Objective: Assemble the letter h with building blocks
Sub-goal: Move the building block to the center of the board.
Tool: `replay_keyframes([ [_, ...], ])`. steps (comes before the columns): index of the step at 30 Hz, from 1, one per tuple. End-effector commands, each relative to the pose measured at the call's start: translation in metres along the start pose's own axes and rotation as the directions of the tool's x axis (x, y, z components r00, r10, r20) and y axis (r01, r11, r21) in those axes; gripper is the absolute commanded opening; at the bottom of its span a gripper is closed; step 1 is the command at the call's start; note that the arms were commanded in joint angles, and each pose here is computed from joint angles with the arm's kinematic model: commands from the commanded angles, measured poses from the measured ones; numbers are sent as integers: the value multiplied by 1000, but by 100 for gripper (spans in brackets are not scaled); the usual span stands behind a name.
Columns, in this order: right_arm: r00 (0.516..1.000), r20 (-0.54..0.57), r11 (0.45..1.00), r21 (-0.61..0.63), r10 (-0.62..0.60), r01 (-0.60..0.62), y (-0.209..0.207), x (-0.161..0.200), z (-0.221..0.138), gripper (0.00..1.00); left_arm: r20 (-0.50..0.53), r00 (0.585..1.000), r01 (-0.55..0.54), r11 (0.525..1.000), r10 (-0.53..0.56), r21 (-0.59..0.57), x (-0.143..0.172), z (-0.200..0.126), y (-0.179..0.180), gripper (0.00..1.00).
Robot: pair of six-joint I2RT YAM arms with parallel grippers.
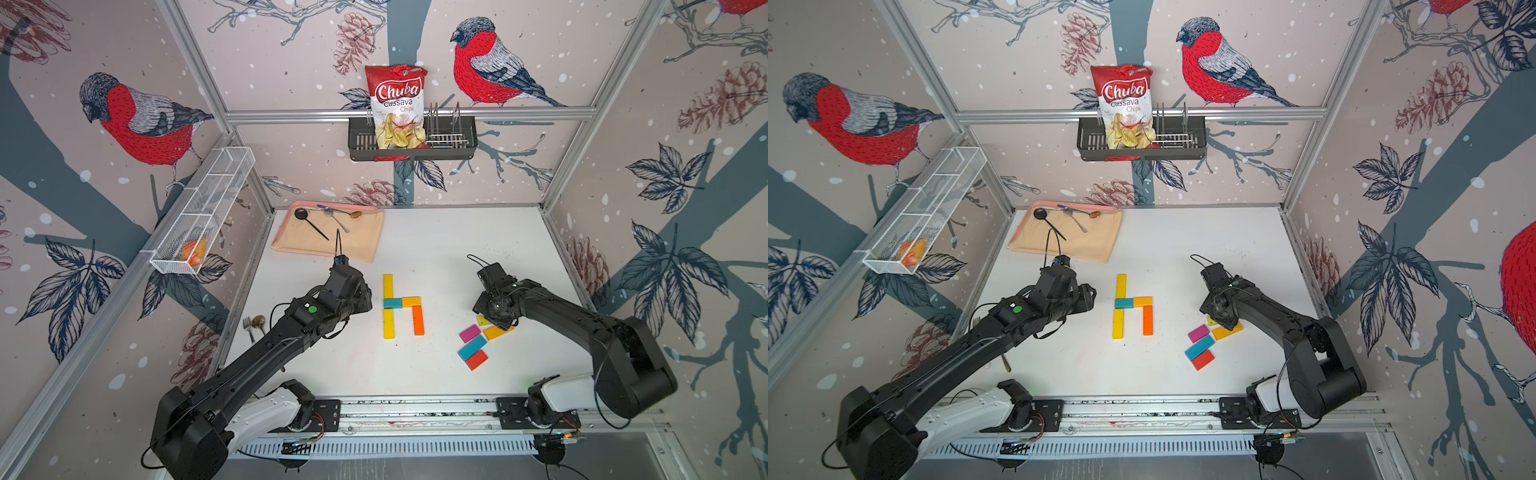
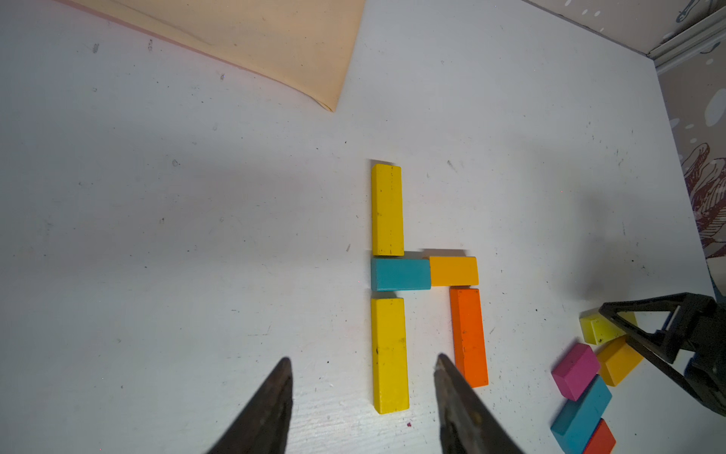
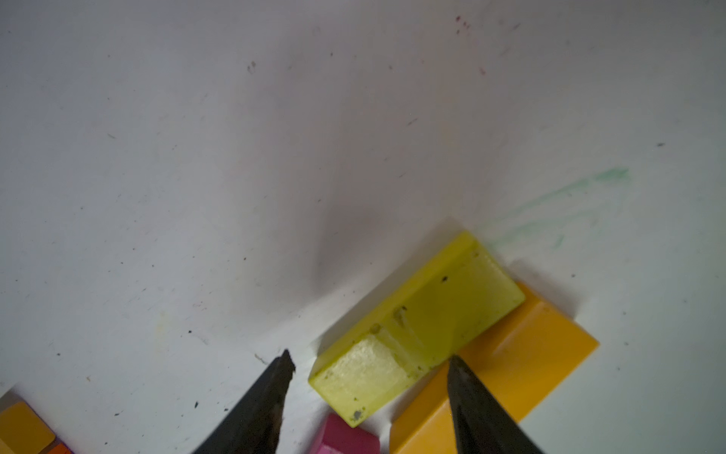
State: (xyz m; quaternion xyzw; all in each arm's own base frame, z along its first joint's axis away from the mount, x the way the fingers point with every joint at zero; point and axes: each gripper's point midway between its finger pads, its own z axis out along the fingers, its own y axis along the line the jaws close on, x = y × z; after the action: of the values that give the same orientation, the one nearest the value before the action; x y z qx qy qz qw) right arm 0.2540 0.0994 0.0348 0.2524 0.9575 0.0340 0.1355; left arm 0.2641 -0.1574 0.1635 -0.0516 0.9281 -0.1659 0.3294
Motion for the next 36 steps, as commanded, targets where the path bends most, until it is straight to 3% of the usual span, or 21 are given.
replay_keyframes([
  [1,1000,11,1000,-6,28,-28,5,-3,2,65,20,1000,-16,1000,16,14,-5,0,-3,56],
  [8,999,30,998,33,45,-46,17,10,3,65,10,1000,-20,1000,20,4,-2,2,2,57],
  [15,975,21,975,16,220,-220,-11,10,16,62,-5,1000,-27,1000,27,-2,3,6,5,56],
  [20,979,13,979,13,205,-205,-12,-2,18,62,-6,999,-31,999,31,-6,5,6,6,56],
  [26,998,-12,997,43,57,-57,1,-7,30,37,-7,1000,-25,1000,25,-7,6,8,7,56],
  [29,994,-14,993,48,-107,107,28,-10,35,29,-10,1000,-25,1000,25,-13,7,10,8,56],
  [33,912,4,908,102,-410,407,81,-11,38,23,-8,1000,-21,999,21,-31,7,11,13,56],
  [36,859,-2,855,87,-512,510,117,-9,42,23,6,1000,-2,999,3,-37,6,9,16,55],
])
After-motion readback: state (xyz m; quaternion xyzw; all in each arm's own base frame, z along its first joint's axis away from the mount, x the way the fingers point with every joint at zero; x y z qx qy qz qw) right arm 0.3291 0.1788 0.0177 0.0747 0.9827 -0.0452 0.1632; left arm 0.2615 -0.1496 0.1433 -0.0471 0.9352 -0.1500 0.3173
